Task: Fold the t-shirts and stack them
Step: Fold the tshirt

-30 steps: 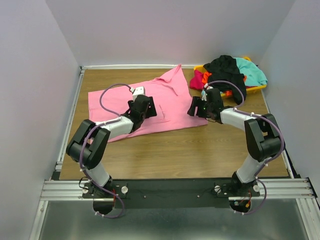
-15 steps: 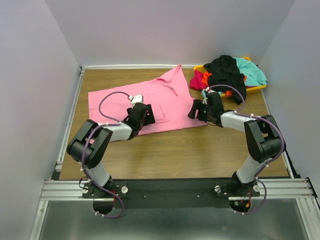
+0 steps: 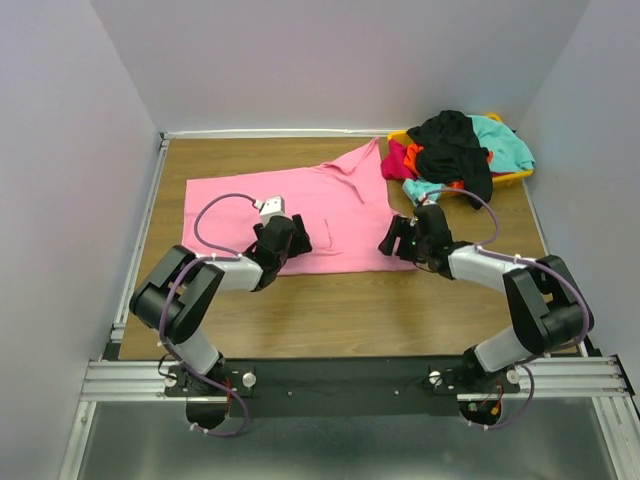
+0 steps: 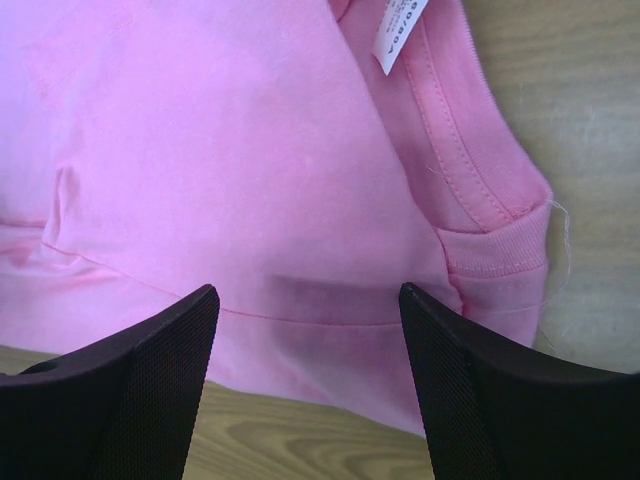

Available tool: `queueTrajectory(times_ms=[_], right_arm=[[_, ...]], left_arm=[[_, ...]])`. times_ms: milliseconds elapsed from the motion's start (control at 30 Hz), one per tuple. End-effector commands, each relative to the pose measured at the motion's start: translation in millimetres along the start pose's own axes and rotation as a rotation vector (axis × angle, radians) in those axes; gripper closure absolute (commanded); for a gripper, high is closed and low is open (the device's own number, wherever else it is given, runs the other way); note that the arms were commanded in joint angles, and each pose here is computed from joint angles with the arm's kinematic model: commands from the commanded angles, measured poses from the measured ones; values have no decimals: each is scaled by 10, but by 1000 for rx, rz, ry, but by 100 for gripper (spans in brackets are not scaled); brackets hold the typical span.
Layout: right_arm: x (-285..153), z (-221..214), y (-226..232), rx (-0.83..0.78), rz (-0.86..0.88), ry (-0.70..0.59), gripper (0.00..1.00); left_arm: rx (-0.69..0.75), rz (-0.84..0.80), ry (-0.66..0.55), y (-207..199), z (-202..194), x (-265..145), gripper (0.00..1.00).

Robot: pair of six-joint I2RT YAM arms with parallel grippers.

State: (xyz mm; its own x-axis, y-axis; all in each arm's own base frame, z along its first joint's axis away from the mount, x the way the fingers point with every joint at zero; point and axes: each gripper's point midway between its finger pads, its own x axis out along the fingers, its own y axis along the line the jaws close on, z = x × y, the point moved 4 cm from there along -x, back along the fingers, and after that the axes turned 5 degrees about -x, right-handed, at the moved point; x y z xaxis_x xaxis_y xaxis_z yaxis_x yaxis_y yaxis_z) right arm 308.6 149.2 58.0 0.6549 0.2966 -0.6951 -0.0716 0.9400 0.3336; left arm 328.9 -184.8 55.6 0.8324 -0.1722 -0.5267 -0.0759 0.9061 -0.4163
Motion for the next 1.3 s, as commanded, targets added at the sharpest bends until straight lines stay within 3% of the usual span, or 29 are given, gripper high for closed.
queueTrajectory(times_ms=[0,200,333,533,700,900,1267], right_arm=[[-223,-823,-286,36,-141,258,20],[-389,-615,-102,4,-87,196,20],[-422,-315,-53,-33,-120,126,19],[-413,22,99,-61,-97,68,19],[-288,148,155,-73,-105,59,19],[-10,71,155,-73,-94,92,18],[-4,-395,-156,-45,-219,219,18]], left_arm=[[0,86,147,244,-508,-168,16],[17,61,133,67,-464,-352,16],[41,33,56,-187,-138,-417,15],[80,80,-39,-293,202,-417,15],[93,46,-46,-401,199,-283,14],[114,36,-30,-462,95,-39,15],[117,140,37,19,-332,-23,14]])
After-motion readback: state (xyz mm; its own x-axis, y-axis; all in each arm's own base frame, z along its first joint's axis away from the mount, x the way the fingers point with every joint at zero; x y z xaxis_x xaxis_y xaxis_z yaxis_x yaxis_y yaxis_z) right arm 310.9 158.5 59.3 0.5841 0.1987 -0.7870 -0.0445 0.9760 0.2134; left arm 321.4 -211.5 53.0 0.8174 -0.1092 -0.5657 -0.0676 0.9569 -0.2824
